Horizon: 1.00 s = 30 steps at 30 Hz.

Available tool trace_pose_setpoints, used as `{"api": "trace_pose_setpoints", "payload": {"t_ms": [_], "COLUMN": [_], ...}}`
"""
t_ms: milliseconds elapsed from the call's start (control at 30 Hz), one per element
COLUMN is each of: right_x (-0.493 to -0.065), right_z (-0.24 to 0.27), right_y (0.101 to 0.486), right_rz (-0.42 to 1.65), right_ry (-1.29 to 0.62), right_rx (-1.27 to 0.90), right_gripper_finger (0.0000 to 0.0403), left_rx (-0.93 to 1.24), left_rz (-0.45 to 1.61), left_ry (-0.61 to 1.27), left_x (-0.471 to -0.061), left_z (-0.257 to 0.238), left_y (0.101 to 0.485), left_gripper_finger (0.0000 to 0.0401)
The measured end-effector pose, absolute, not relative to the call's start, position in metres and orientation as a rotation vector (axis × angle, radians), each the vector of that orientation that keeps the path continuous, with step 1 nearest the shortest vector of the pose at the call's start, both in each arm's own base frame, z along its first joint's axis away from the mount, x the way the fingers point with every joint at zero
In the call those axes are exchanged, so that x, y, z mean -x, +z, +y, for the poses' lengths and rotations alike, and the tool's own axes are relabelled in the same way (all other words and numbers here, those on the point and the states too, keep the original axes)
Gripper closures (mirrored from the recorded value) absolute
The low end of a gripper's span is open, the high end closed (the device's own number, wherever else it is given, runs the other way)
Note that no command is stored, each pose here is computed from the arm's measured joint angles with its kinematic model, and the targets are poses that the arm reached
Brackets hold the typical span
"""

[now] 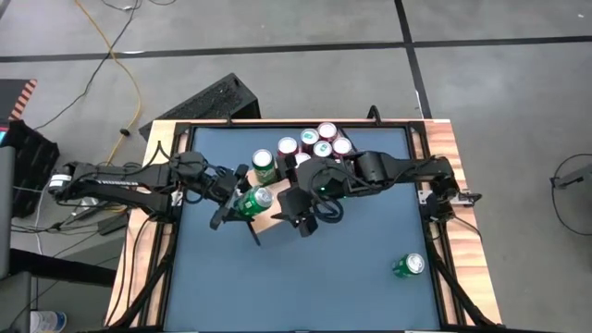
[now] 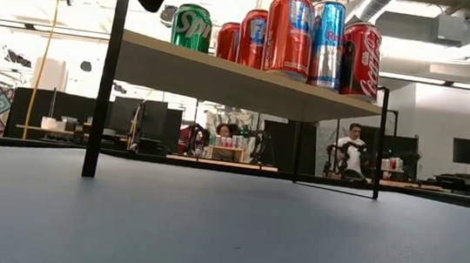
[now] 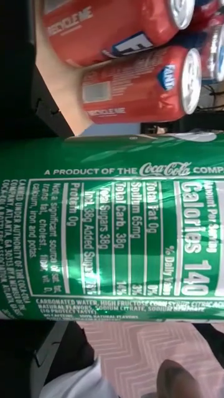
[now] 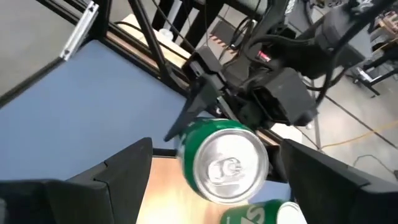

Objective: Place canned beverage on shelf
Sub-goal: Put the top green soda can on the shelf aligned with the other green soda can

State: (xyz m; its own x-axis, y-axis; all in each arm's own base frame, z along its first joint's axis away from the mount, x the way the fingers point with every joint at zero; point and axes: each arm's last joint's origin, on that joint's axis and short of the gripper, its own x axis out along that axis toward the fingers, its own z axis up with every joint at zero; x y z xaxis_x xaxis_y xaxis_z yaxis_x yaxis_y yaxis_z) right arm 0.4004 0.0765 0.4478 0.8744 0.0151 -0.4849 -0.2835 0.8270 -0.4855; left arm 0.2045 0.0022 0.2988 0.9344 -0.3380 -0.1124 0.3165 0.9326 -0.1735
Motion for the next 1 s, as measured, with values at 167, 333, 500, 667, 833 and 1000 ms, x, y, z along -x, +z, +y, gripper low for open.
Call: {"api": "trace_pose_setpoints", "payload": {"t_ms": [167, 333, 500, 667, 833, 1000], "right_x": [-0.401, -0.401, -0.401, -0.403, -0.415, -0.425], "right_z": [0.074, 0.074, 0.073, 0.065, 0.060, 0.057], "right_y": [0.448, 0.449, 0.448, 0.449, 0.434, 0.421], "right_rz": [0.491, 0.478, 0.479, 0.469, 0.517, 0.561], "right_ry": [0.157, 0.174, 0.182, 0.189, 0.219, 0.200], "right_rx": [0.550, 0.542, 0.545, 0.532, 0.507, 0.550], "right_gripper_finger": [0.0055, 0.0055, 0.0055, 0.0055, 0.0055, 0.0055], "left_rx": [0.160, 0.164, 0.178, 0.183, 0.190, 0.195], "left_rz": [0.144, 0.143, 0.146, 0.148, 0.150, 0.168], "left_ry": [-0.338, -0.337, -0.336, -0.336, -0.336, -0.338], "left_x": [-0.205, -0.205, -0.205, -0.205, -0.205, -0.205], "left_z": [0.002, 0.002, 0.002, 0.002, 0.002, 0.002], "left_y": [0.298, 0.298, 0.298, 0.298, 0.298, 0.296], "left_gripper_finger": [0.0114, 0.0113, 0.0113, 0.0113, 0.0113, 0.0113]}}
